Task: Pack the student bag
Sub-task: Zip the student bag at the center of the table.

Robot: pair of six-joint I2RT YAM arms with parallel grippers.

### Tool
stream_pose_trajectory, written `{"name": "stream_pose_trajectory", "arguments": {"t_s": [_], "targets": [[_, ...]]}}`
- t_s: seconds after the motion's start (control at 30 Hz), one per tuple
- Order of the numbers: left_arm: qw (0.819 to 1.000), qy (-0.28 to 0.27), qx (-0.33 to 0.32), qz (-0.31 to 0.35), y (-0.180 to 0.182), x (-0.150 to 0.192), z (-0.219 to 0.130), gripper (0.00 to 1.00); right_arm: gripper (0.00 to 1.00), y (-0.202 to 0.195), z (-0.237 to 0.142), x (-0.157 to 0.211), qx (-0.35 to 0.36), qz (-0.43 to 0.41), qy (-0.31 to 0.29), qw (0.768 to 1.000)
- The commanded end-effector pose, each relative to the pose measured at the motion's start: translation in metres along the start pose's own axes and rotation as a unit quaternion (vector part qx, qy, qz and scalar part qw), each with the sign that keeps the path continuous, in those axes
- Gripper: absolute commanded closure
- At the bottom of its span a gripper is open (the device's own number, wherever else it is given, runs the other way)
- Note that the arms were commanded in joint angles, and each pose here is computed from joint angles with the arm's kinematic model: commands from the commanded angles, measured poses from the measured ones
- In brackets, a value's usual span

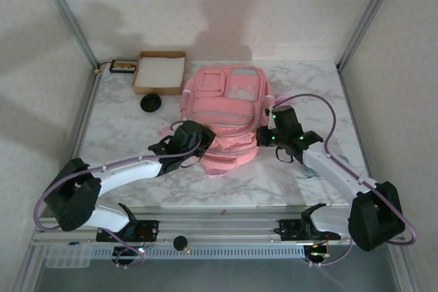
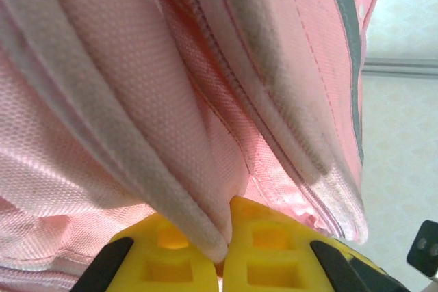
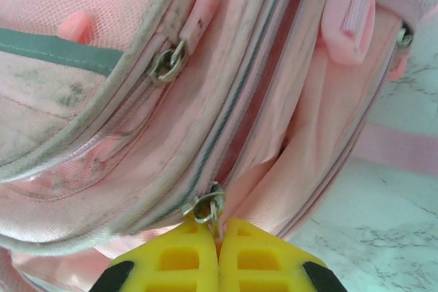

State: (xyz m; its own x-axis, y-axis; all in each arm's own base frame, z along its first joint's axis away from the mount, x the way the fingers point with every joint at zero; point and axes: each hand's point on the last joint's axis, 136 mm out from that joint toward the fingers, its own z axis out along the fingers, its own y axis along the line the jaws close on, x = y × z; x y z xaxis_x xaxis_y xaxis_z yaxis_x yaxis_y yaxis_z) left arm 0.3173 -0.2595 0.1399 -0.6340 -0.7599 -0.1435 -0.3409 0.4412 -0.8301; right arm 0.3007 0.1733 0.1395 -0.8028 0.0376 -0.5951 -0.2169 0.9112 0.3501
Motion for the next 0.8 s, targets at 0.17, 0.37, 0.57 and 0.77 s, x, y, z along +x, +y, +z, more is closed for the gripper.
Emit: {"name": "stream_pose_trajectory", "arguments": {"t_s": [0.17,0.37,0.57,0.77], "targets": [[0.978,-0.142,-0.135,0.067,0.085,-0.104,-0.047,1.0,1.0,-0.063,-0.006,-0.026,0.146,0.019,-0.031,0.989],[0.979,-0.126,-0.133,0.09,0.081,-0.115,-0.045,1.0,1.0,-0.052,0.016,-0.043,0.105,0.021,-0.035,0.994],[0.984,-0.112,-0.103,0.09,0.065,-0.113,-0.042,1.0,0.95,0.023,0.027,-0.013,-0.033,-0.063,0.002,0.997],[0.994,-0.097,-0.043,0.027,0.048,-0.111,-0.041,1.0,0.76,0.076,0.057,0.031,-0.115,-0.154,0.068,0.979]]}}
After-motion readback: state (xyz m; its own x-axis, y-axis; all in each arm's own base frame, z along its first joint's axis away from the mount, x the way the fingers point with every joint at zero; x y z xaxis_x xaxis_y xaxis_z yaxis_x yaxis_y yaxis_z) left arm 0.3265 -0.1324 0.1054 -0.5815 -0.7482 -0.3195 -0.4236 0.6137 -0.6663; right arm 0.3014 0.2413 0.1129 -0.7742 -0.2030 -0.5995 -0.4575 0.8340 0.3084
